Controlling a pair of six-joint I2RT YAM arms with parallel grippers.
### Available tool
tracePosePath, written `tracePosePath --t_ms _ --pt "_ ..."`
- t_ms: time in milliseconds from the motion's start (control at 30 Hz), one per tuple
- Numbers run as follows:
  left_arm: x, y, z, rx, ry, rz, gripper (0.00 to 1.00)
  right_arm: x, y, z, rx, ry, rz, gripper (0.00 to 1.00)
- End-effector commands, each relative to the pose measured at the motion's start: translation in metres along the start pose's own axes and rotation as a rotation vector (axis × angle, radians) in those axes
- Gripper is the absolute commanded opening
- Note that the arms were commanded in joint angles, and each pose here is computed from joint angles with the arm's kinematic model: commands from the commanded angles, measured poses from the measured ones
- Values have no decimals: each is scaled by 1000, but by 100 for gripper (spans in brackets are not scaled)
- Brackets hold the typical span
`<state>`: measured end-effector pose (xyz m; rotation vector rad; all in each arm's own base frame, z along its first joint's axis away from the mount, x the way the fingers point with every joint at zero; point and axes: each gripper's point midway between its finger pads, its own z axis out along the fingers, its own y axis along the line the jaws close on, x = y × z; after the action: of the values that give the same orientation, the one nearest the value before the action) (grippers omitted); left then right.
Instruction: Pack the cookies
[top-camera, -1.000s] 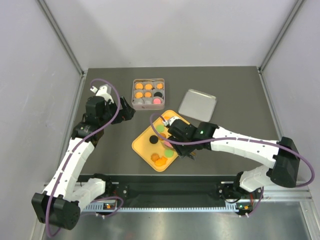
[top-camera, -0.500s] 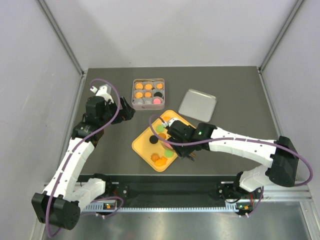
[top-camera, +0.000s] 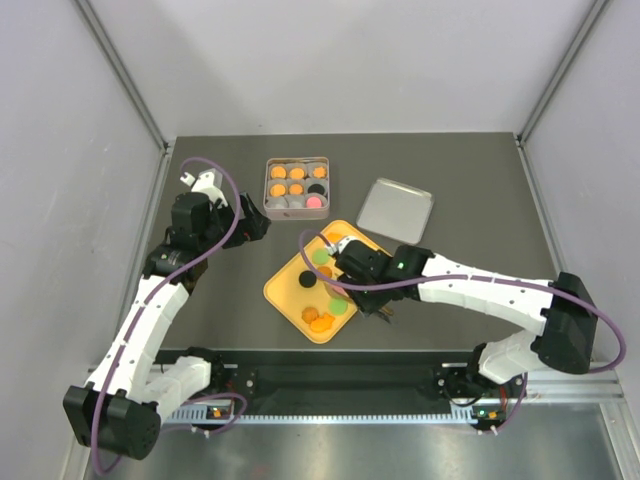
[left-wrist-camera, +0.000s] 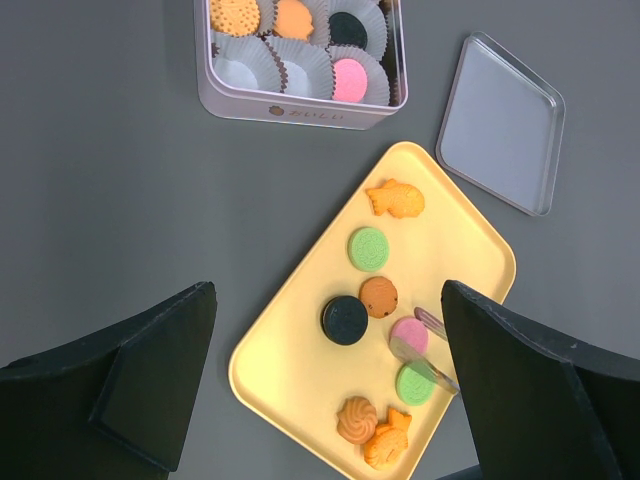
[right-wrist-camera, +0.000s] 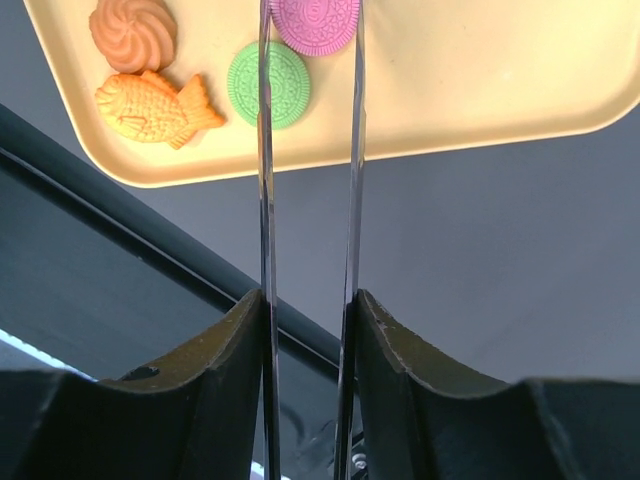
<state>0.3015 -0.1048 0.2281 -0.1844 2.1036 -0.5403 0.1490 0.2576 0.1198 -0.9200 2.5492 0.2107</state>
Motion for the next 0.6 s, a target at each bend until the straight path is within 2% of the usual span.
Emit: tracePosePath --t_ms 0,267,567 --pt "-5 2 3 2 -30 1 99 -25 -6 -24 7 -96 18 37" --pt "-5 1 4 4 -28 1 99 -56 -22 -49 27 -175 44 38" --pt "-6 2 3 1 -32 1 99 -120 -42 -62 31 -286 81 38"
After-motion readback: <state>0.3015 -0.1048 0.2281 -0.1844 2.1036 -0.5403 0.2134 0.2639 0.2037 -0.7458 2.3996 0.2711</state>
